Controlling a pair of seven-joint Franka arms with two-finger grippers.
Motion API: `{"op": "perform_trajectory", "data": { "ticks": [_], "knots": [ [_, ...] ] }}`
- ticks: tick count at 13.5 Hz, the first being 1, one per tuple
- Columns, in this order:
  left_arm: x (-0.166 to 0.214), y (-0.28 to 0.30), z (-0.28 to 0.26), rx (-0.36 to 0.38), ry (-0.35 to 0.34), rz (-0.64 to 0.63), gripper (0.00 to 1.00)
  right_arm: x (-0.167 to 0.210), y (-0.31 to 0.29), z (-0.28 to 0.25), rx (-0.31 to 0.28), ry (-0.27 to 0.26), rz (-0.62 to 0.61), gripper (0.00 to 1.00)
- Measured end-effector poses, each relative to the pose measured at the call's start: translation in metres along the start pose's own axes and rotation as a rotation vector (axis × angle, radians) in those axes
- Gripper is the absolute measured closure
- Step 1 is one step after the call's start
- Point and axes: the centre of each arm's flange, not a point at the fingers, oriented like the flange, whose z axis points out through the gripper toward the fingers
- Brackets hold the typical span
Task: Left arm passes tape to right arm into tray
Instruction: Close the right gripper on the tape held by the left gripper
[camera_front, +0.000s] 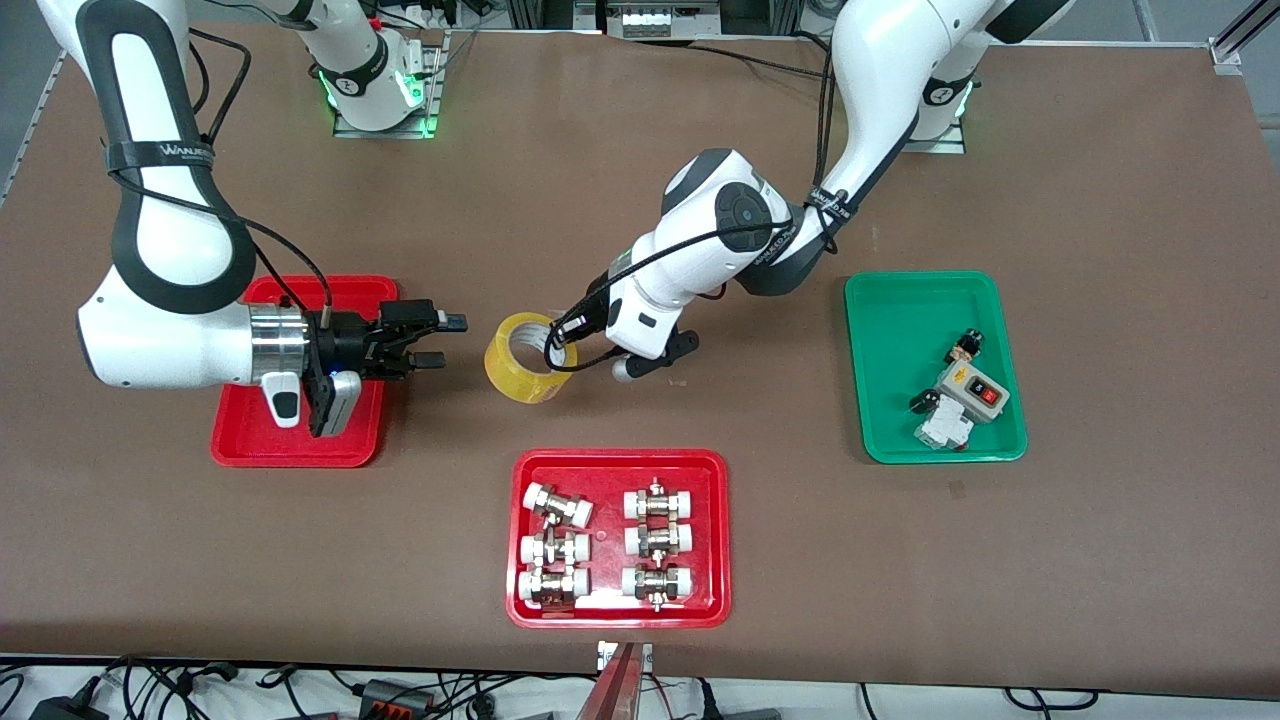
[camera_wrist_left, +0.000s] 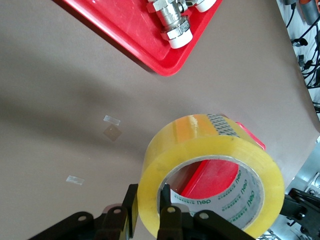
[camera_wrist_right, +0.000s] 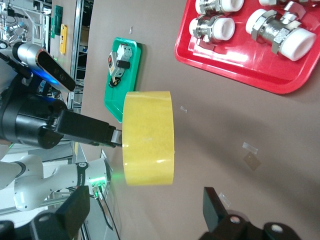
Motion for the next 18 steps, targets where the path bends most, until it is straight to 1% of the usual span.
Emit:
{"op": "perform_trajectory", "data": {
  "ticks": [3,6,11,12,14,18],
  "knots": [
    [0.001,0.009,0.003,-0.02,-0.003,-0.046,0.79,0.004,0.003,0.019,-0.01,-0.002,-0.03,0.0],
    [-0.001,0.012,0.01,-0.024,-0.002,-0.07,0.79,0.005,0.009,0.026,0.014,0.009,-0.034,0.0],
    [0.0,0.012,0.011,-0.027,0.0,-0.076,0.79,0.006,0.008,0.027,0.018,0.015,-0.045,0.0],
    [0.0,0.013,0.011,-0.027,0.001,-0.076,0.79,0.007,0.009,0.026,0.014,0.02,-0.051,0.03],
    [0.0,0.013,0.011,-0.028,0.001,-0.077,0.79,0.007,0.01,0.028,0.011,0.023,-0.063,0.03],
    [0.0,0.013,0.011,-0.028,0.001,-0.077,0.79,0.01,0.015,0.032,0.028,0.034,-0.078,0.03]
  ]
}}
